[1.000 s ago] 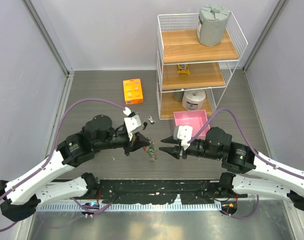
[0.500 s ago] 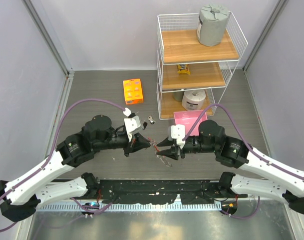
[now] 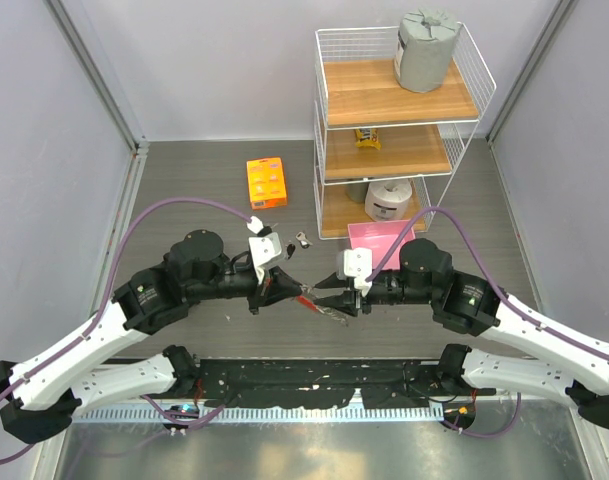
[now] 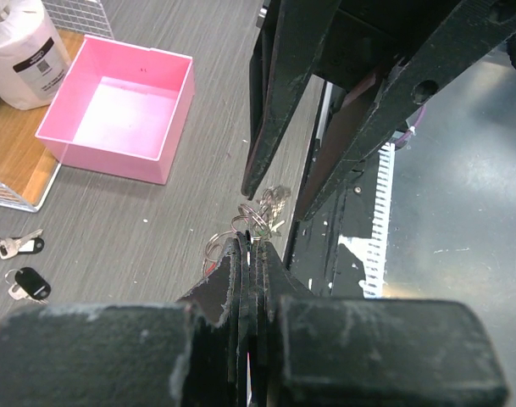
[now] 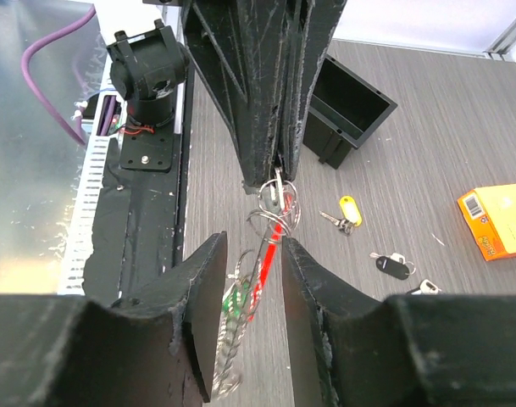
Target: Remove the keys from the keyring
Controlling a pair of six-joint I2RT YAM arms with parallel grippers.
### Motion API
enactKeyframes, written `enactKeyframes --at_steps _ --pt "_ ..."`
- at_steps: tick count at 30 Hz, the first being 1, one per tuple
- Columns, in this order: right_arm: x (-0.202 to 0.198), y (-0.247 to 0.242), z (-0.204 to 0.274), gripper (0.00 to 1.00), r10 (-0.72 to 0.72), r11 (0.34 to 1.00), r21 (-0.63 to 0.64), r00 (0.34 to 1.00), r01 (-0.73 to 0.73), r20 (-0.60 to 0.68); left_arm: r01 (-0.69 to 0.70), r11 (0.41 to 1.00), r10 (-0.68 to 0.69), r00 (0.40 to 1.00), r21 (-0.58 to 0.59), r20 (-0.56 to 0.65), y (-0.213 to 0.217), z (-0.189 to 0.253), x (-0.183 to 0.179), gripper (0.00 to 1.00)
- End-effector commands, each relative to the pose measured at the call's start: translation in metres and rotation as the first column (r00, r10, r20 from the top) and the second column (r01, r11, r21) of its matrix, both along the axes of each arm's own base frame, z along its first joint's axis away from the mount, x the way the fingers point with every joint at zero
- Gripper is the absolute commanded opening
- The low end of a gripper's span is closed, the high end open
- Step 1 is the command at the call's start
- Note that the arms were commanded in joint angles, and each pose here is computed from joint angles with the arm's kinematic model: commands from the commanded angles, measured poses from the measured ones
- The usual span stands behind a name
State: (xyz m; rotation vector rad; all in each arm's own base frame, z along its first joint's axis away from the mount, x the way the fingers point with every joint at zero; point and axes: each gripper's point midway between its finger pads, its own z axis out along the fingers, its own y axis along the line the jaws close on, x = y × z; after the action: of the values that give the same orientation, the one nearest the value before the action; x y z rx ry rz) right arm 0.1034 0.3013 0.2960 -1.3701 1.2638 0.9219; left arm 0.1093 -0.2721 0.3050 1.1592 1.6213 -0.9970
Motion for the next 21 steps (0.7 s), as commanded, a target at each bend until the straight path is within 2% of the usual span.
enactKeyframes --at_steps 1,12,17,21 --pt "0.008 0.0 0.028 0.4 -0.028 0.998 0.055 0.997 0.024 0.073 0.035 0.994 -0.028 0.997 -0.105 0.066 -0.002 0.038 -0.005 0.0" --pt "0.01 0.009 0.029 0.4 -0.001 0.999 0.033 0.996 -0.002 0.09 0.057 0.992 -0.05 0.997 -0.114 0.066 -0.003 0.04 -0.009 0.0" --pt "0.007 0.012 0.022 0.37 0.027 1.0 0.014 0.997 -0.028 0.075 0.053 0.992 -0.044 0.996 -0.116 0.072 -0.001 0.042 -0.008 0.0" --pt "0.006 0.012 0.019 0.29 0.035 0.999 0.004 0.997 -0.036 0.07 0.052 0.992 -0.043 0.996 -0.118 0.078 0.001 0.044 -0.01 0.0"
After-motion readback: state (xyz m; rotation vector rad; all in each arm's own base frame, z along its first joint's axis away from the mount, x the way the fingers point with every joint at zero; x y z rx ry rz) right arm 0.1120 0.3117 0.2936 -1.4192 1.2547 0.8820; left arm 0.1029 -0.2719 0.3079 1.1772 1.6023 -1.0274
